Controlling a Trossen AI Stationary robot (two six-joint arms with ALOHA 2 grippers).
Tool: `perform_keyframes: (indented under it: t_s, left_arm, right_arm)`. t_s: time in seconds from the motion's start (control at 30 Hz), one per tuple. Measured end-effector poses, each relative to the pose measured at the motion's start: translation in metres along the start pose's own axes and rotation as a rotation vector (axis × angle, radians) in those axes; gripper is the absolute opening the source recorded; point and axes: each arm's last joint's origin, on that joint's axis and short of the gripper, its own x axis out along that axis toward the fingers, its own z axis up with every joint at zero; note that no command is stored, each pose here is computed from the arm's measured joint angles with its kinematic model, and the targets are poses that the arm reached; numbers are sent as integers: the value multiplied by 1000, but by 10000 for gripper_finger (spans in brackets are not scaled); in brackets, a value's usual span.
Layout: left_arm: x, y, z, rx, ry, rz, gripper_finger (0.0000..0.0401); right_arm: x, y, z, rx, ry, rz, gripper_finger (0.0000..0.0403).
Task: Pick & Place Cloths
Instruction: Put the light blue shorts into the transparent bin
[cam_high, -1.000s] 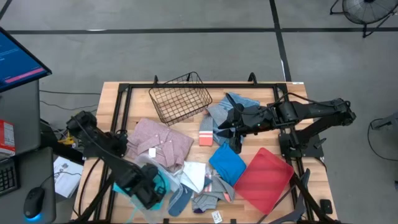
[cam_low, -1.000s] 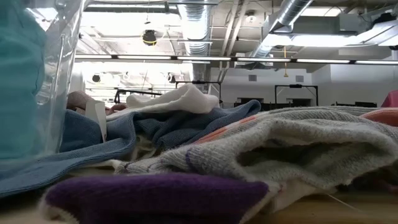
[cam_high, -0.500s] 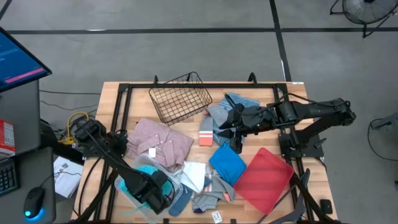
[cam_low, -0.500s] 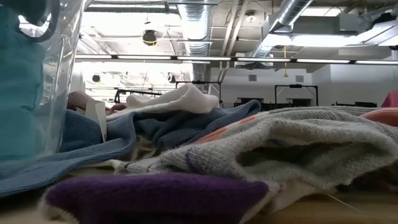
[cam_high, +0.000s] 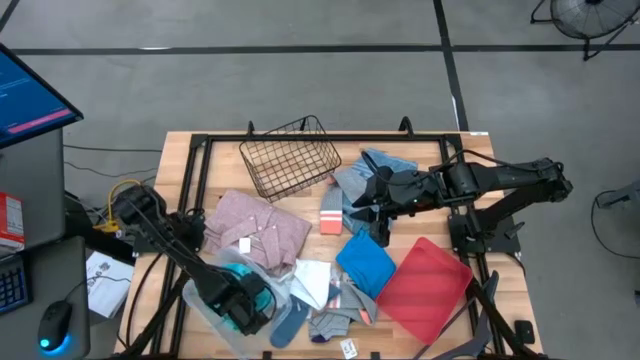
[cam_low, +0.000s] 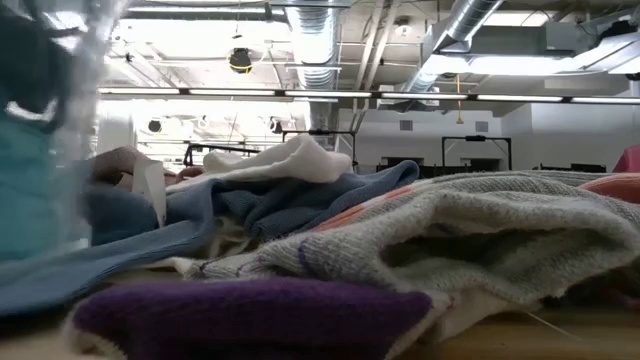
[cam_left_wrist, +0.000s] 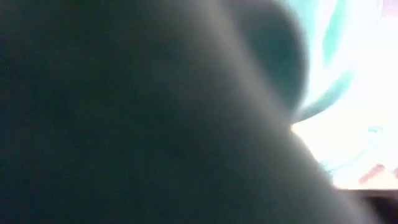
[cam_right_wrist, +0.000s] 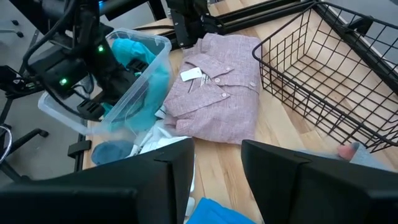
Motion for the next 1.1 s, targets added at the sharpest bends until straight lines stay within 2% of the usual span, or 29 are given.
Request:
perform_keyframes:
  t_s: [0.23,0.33,0.5,0.63,0.83,0.93,1.03,1.1]
  left_arm:
    - [-7,41,-28,117,48,20,0]
    - [-22,56,-33,138,53,-31,1]
    - [-57,72,-29,127,38,-188,14]
    - [-83,76,-23,101,37,-349,47]
    - [-124,76,-14,44,38,-684,95]
    - [-143,76,-13,-4,58,-829,80]
    - [-161,72,-15,8,72,-883,27]
    - [-168,67,-16,17,74,-892,9]
  right_arm:
    - [0,0,1,4,-14,4,131]
    - [0,0,2,6,-16,5,131]
    - [0,0,2,7,-17,5,131]
    - [0,0,2,8,-23,7,131]
    - [0,1,3,10,-31,10,131]
    - [0,1,3,10,-31,11,131]
    - [0,1,3,10,-31,11,131]
    - [0,1,3,10,-31,11,131]
